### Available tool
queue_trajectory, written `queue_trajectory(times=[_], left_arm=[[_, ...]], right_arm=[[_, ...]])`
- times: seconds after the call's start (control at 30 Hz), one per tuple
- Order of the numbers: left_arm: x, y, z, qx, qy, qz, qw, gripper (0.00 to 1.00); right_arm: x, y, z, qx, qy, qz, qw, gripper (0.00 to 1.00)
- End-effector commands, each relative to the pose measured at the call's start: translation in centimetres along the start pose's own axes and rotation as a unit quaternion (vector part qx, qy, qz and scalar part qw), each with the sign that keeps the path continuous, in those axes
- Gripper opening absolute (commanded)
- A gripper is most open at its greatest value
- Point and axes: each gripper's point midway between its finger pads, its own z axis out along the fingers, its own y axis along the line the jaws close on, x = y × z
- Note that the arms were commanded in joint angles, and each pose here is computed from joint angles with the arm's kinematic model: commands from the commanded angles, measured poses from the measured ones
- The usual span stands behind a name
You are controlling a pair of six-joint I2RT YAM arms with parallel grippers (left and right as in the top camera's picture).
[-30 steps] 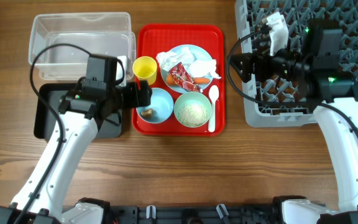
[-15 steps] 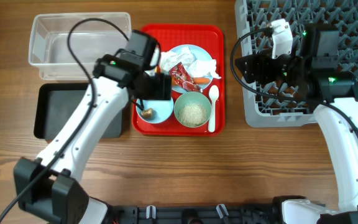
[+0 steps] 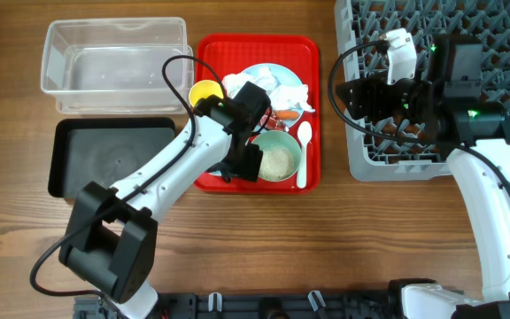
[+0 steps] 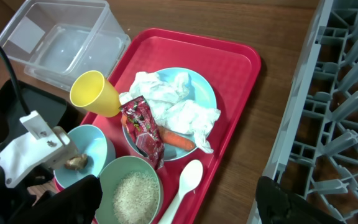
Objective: Sort waste into correct bins and load items into the dishwasher rack
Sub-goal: 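Grasp the brown food lump in the blue bowl with the left gripper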
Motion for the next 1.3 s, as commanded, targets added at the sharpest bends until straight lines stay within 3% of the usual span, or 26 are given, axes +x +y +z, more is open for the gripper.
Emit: queue_trajectory(times=[0.0, 0.4, 0.5, 0.53, 0.73, 0.8, 0.97, 1.1, 1.27], left_arm=[[0.1, -0.2, 1.2, 0.013, 0.004, 0.023, 1.0, 0.71], [-0.8, 1.3, 3.4, -0.014, -0.008, 0.013, 1.0, 0.57], [-0.8, 1.3, 4.3, -0.016, -0.001, 0.013, 1.0, 0.43], [-0.9, 1.3, 4.5, -0.019, 0.0, 0.013, 1.0, 0.35], [-1.7, 1.6, 5.6, -0.032, -0.007, 0.013, 0.999, 0.16], [-1.9, 1.5, 5.7, -0.03, -0.011, 0.012, 0.999, 0.04], [-1.7, 1.6, 2.9, -0.031, -0.009, -0.029, 0.999, 0.04], [-3.0, 1.2, -2.9, -0.006, -0.074, -0.037, 0.997, 0.04], [-1.6, 3.3, -9.0, 0.04, -0.123, -0.117, 0.985, 0.04]], right_arm=[[-0.7, 0.2, -0.5, 0.003, -0.009, -0.003, 1.0, 0.83], [-0.5, 0.2, -0.4, 0.003, -0.007, -0.001, 1.0, 0.83], [-0.5, 0.2, -0.4, 0.003, -0.006, -0.001, 1.0, 0.82], [-0.5, 0.2, -0.4, 0.003, -0.006, -0.001, 1.0, 0.82], [-0.5, 0.2, -0.4, 0.003, -0.006, -0.001, 1.0, 0.82], [-0.5, 0.2, -0.4, 0.003, -0.006, -0.001, 1.0, 0.82], [-0.5, 0.2, -0.4, 0.003, -0.007, -0.001, 1.0, 0.82], [-0.7, 0.2, -0.4, 0.003, -0.01, -0.003, 1.0, 0.82], [-0.9, 0.2, -0.4, 0.003, -0.014, -0.005, 1.0, 0.82]])
